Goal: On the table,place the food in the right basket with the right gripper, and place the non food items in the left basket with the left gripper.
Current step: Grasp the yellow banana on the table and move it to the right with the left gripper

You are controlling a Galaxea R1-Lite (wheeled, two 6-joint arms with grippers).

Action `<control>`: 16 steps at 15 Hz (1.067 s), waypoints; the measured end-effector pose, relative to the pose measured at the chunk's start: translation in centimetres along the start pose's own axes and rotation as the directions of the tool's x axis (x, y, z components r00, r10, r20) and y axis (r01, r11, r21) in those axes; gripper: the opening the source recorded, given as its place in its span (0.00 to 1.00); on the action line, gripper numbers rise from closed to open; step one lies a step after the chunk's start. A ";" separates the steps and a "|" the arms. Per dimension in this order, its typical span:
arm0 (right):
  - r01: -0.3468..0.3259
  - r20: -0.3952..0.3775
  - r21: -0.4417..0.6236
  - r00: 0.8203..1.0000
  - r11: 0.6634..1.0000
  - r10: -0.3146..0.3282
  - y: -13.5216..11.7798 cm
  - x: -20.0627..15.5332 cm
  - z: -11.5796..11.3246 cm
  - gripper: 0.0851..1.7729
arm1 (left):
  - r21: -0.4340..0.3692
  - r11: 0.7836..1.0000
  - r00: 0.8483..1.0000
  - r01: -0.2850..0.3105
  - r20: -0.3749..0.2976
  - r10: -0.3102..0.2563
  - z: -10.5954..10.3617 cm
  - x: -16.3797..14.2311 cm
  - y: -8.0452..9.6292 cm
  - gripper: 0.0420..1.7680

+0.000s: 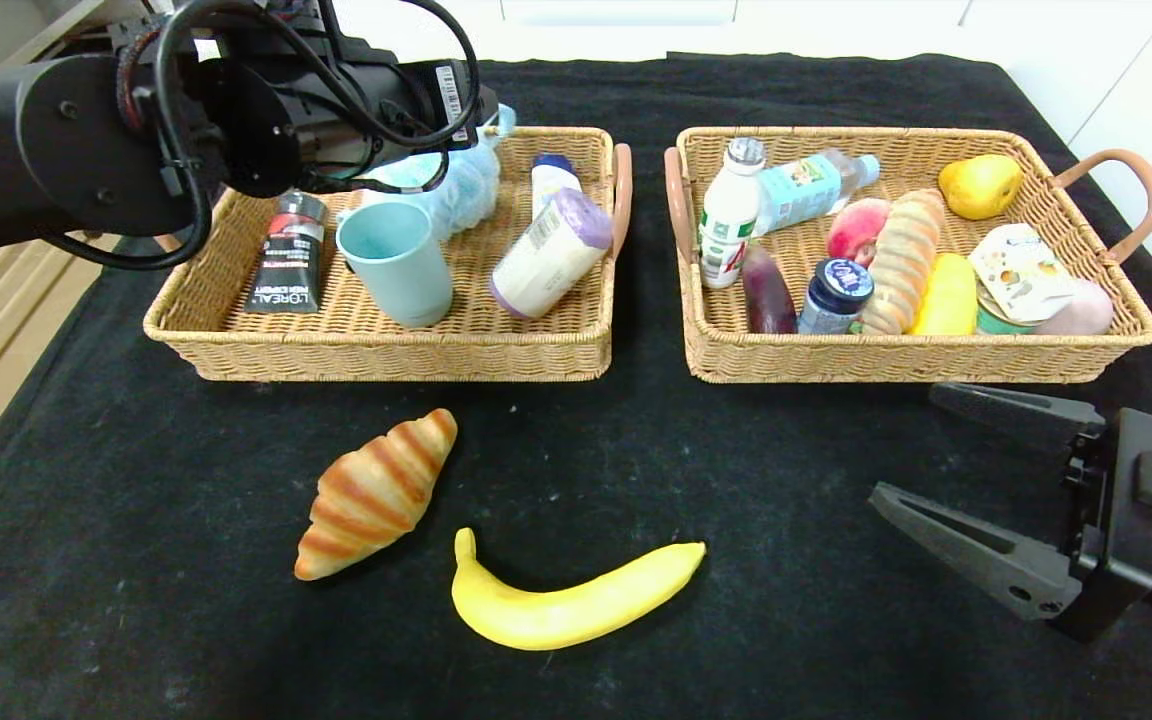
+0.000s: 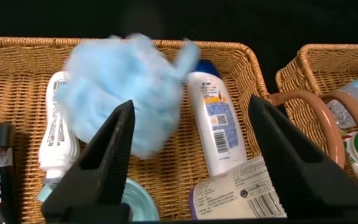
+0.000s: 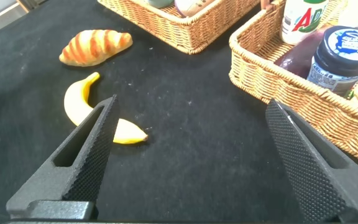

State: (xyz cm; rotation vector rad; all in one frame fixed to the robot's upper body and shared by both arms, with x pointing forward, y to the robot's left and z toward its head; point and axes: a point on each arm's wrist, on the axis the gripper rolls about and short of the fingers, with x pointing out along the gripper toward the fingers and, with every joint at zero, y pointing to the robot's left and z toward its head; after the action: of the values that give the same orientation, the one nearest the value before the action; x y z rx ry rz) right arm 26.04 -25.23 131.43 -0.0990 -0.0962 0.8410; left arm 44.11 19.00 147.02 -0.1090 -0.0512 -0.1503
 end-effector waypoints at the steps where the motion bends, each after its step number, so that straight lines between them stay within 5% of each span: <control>1: 0.000 0.000 0.000 1.000 1.000 0.000 0.0 0.0 0.0 0.96 | 0.002 1.000 1.000 -0.001 -0.006 0.001 0.0 -0.1 0.0 0.78; 4: 0.000 0.002 -0.001 1.000 1.000 0.000 0.0 0.0 0.0 0.96 | 0.028 0.999 0.999 0.015 -0.042 -0.014 0.0 -1.0 -0.2 0.84; 7: 0.000 0.005 -0.002 1.000 1.000 0.000 0.0 0.0 0.1 0.96 | 0.092 0.987 0.982 0.131 -0.147 -0.117 -1.0 -3.6 -1.0 0.88; 11: 0.000 0.007 -0.003 1.000 1.000 0.000 0.0 -0.1 0.2 0.96 | 0.181 0.925 0.909 0.334 -0.321 -0.266 -3.0 -9.2 -3.2 0.92; 16: 0.005 0.011 -0.005 1.000 1.000 -0.005 0.0 -0.1 0.2 0.96 | 0.256 0.829 0.814 0.496 -0.470 -0.342 -6.6 -14.0 -4.7 0.94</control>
State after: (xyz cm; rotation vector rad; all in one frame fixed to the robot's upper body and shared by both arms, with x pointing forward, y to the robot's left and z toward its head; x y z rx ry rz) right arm 25.96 -25.34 131.67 -0.0993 -0.1087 0.8364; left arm 29.89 15.66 140.18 0.3204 0.3192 -0.6148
